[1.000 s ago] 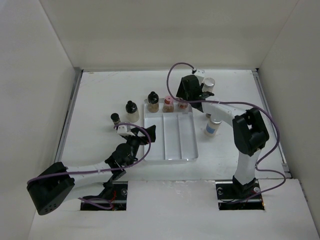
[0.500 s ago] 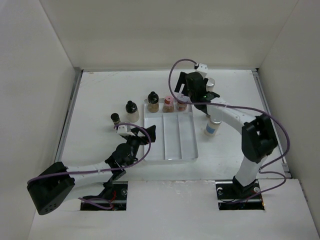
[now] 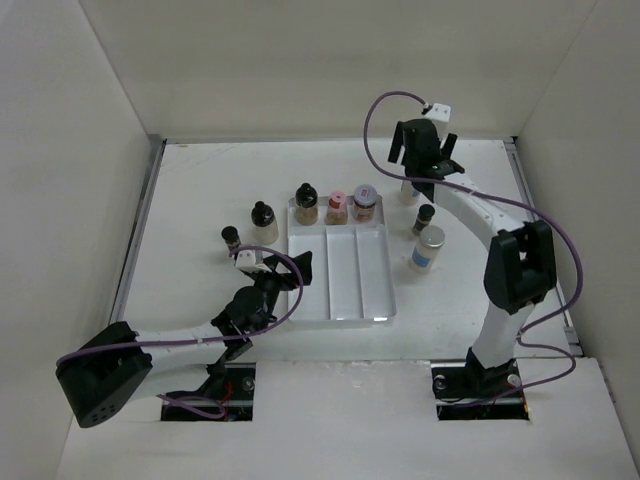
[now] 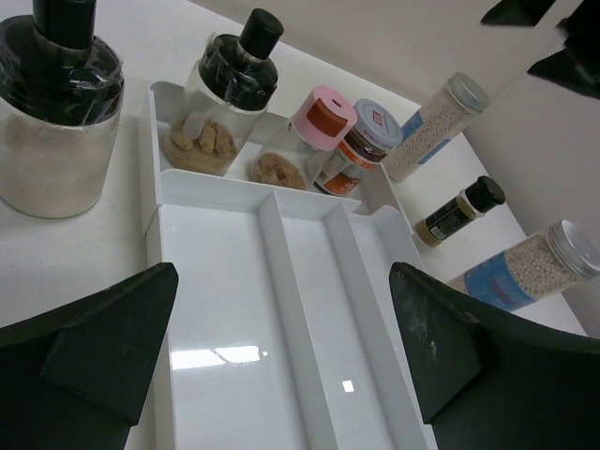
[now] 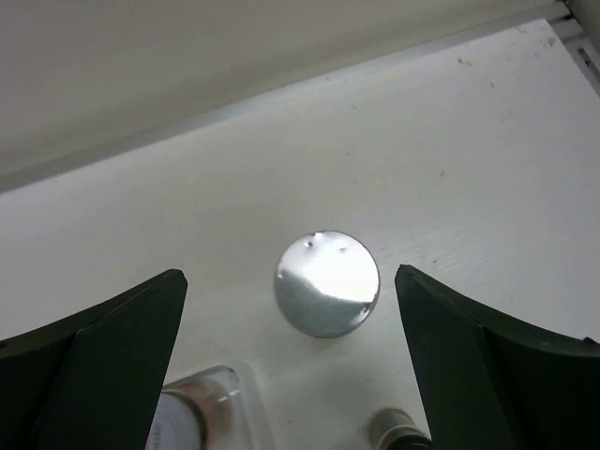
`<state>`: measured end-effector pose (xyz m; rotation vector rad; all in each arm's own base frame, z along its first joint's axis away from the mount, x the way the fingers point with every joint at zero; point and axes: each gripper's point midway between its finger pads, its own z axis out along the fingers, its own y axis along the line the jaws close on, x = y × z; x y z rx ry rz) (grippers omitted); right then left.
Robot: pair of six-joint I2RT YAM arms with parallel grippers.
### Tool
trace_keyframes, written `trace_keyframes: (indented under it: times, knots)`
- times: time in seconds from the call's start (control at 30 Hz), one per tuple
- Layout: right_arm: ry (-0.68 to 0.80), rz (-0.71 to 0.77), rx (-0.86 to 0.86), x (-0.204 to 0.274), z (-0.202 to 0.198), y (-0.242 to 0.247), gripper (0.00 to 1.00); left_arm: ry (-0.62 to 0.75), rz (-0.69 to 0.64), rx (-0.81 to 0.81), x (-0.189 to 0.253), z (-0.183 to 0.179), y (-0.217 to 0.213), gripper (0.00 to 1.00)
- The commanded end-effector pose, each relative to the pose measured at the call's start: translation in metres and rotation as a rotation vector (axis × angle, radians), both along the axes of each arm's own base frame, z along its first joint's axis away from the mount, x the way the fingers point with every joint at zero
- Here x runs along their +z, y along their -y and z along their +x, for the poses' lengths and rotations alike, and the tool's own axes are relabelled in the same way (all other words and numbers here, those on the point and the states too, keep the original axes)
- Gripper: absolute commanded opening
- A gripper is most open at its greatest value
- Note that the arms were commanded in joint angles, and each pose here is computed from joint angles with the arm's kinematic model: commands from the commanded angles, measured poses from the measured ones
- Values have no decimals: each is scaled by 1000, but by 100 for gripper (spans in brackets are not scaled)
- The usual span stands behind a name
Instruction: Organize the condiment bottles
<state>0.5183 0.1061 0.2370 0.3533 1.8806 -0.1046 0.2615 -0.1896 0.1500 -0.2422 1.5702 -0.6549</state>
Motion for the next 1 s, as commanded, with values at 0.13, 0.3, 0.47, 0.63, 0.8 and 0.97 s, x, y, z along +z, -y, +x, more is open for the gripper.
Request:
trace_keyframes:
  times: [0.13, 0.3, 0.47, 0.63, 0.8, 0.97]
  knots:
    - [-119, -85, -45, -37, 10, 24, 100, 50, -74, -14, 24, 2, 7, 100]
    - [-124, -38, -2, -46, 24, 16, 77, 47, -73, -14, 24, 2, 8, 100]
    - [-39, -20, -20, -15, 24, 18, 48, 49, -75, -14, 24, 2, 8, 100]
    - [230, -46, -35, 87, -18, 17, 46, 51, -75, -17, 25, 2, 9, 100]
    - [329, -19, 100, 127, -82, -30, 45, 54, -71, -37, 28, 2, 13, 100]
    - [308, 24, 261, 109, -129, -84, 45, 70, -71, -36, 38, 3, 14, 100]
